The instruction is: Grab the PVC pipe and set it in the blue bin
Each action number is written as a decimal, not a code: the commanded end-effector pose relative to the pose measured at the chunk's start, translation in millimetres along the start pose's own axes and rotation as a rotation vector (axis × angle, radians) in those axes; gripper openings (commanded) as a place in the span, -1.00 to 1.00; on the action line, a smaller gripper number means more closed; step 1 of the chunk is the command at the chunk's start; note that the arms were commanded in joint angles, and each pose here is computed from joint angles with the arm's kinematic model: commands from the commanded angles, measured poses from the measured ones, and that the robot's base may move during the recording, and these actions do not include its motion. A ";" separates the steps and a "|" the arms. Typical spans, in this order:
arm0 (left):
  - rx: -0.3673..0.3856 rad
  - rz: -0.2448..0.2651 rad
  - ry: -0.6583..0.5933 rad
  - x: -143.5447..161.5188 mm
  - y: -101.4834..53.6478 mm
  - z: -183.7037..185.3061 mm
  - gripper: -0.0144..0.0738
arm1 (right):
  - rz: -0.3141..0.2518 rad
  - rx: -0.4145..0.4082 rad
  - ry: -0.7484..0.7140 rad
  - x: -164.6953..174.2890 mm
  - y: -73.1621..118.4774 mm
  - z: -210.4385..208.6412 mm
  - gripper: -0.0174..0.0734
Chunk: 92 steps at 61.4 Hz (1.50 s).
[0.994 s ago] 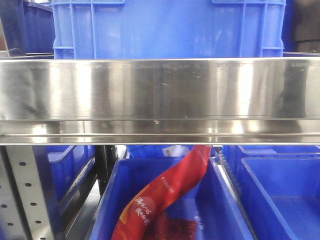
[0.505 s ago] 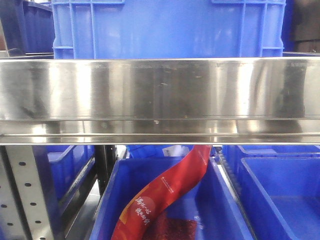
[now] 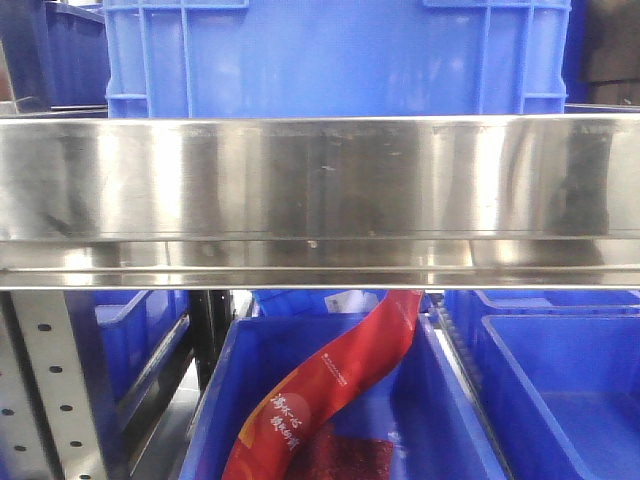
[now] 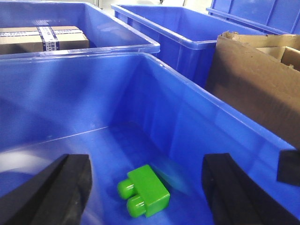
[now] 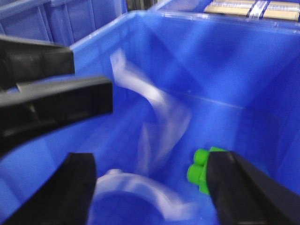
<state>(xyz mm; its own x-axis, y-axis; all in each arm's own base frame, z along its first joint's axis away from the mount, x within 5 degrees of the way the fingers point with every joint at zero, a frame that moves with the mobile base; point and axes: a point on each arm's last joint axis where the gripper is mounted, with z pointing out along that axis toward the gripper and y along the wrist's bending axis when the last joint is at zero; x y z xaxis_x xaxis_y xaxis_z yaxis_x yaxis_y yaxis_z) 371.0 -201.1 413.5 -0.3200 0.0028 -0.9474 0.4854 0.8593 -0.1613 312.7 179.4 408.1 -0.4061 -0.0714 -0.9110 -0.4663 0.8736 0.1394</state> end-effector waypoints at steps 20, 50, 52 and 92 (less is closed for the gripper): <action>0.009 -0.006 -0.037 -11.9 -3.7 -12.8 -0.05 | -0.008 -0.003 -0.058 -10.0 0.5 -10.6 0.03; 0.017 0.024 -0.078 -36.4 -11.1 -58.0 -0.92 | 0.005 0.063 -0.158 -30.5 -20.8 -52.4 -0.98; 0.018 0.028 -0.092 -40.2 -12.0 -64.4 -0.92 | 0.005 0.066 -0.178 -33.9 -21.3 -61.2 -0.98; -0.145 0.013 -0.245 38.2 27.1 -174.1 -0.92 | 0.042 0.227 -0.368 34.6 -58.7 -139.4 -0.98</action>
<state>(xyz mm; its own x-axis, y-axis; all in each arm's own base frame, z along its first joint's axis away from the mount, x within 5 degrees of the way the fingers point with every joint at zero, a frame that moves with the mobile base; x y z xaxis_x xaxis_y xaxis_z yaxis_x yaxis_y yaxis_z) 244.9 -110.3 427.8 -0.1487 -0.0647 -0.9868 0.4139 0.9022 -0.1215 226.3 75.1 426.0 -0.1333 0.0807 -0.9878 -0.3064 0.9445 0.1185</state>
